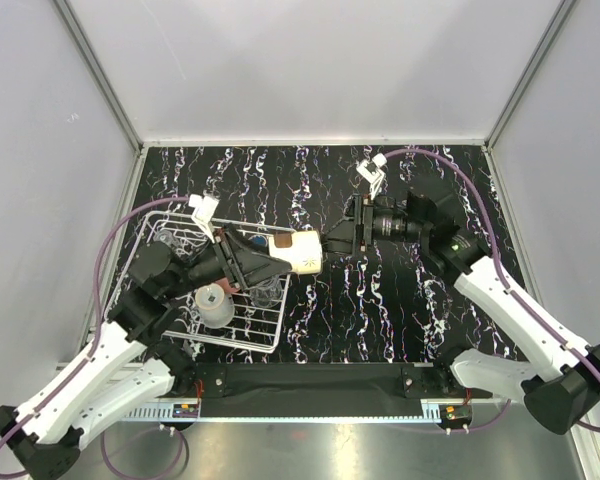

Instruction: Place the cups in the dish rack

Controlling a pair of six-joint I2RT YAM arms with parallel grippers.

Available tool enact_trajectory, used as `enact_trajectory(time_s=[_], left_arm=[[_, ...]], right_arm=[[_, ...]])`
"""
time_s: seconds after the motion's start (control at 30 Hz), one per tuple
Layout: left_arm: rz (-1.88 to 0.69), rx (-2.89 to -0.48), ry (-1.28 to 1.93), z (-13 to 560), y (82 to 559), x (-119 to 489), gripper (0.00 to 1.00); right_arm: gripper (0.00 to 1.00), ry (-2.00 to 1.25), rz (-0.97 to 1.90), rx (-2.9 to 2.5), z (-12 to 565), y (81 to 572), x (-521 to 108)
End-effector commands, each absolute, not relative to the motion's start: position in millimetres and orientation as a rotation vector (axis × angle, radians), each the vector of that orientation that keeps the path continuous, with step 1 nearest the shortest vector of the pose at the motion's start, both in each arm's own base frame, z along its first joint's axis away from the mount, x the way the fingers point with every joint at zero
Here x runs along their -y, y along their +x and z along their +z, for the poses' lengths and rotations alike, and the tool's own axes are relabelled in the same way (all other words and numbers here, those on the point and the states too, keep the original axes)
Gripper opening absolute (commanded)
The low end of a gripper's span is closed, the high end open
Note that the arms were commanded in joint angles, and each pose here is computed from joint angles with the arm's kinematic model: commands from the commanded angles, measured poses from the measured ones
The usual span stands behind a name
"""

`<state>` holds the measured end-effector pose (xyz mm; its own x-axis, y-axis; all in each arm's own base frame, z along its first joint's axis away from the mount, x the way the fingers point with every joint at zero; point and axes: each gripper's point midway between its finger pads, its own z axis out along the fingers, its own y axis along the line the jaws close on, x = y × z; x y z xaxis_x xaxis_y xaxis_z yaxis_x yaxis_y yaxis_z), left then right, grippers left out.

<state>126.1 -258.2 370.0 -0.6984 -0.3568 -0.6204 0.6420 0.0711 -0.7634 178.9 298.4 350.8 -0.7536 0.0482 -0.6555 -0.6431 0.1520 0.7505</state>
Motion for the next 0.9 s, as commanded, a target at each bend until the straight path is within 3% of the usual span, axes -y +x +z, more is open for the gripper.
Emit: enact_trajectory(time_s=[0.0, 0.17, 0.27, 0.53, 0.87], left_arm=[[-1.44, -1.822, 0.224, 337, 138, 237, 0.0], [-1.093, -2.103, 0.135, 284, 146, 201, 0.0], [-0.97, -2.216, 0.081, 260, 142, 183, 0.0], [-0.792, -2.454, 0.023, 206, 125, 160, 0.0], [-0.633, -2.583, -0.095, 164, 127, 147, 0.0]], right_arm=[[0.8, -0.404, 1.231, -2.047, 316, 212, -267], [0.86, -0.183, 0.809, -2.237, 259, 235, -215], [0.86, -0.15, 0.724, -2.293, 240, 236, -204], [0.86, -0.117, 0.698, -2.3, 233, 236, -197], [0.86, -0.106, 0.721, -2.301, 228, 229, -196]])
